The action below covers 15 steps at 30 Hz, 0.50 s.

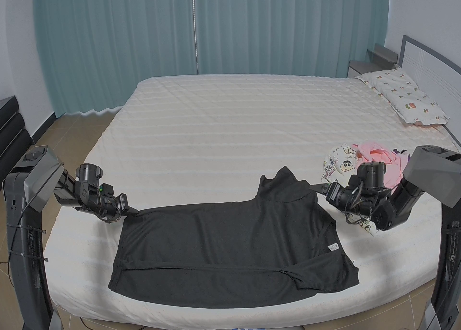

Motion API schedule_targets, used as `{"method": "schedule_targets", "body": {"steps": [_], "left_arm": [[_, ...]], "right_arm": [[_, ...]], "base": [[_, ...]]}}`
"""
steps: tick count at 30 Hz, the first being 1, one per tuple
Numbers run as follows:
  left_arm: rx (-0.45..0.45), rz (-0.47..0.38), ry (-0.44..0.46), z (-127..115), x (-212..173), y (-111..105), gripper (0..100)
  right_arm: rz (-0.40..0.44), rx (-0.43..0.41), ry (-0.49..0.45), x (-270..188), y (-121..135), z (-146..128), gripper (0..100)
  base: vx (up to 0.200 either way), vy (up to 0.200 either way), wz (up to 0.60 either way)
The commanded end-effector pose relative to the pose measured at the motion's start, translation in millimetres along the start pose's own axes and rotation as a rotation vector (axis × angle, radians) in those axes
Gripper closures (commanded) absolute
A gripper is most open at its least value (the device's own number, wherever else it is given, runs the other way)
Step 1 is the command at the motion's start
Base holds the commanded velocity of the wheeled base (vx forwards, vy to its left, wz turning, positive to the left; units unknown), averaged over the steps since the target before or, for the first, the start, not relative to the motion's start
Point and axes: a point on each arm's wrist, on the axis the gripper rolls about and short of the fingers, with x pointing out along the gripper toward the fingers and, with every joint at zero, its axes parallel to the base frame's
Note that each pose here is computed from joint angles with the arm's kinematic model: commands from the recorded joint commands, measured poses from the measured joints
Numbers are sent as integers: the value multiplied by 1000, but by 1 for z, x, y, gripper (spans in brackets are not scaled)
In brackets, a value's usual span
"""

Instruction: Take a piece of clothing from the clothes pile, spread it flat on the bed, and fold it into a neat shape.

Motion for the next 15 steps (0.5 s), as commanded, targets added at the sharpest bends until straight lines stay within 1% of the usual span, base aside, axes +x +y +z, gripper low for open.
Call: {"method": "schedule_targets", "body": {"steps": [1,3,6,10,12,13,15], "left_arm": [[-32,-3,-10,2,-6,-4,100],[-35,-2,-9,2,-6,-4,100],[-36,-3,-9,2,-6,-4,100],[-37,-2,-8,1,-6,-4,100],[-37,-2,-8,1,-6,-4,100],[-37,-2,-8,1,-6,-4,100],[-37,-2,-8,1,-6,-4,100]], "right_arm": [[-88,-112,50,50,-9,9,0],[-96,-134,58,65,-11,14,0],[-92,-150,58,79,-15,12,0],[-65,-221,55,91,-15,10,0],[-63,-225,54,91,-15,10,0],[-47,-267,62,99,-18,7,0],[-35,-275,53,106,-18,8,0]], "base": [[0,0,0],[0,0,0],[0,0,0],[0,0,0],[0,0,0],[0,0,0],[0,0,0]]}}
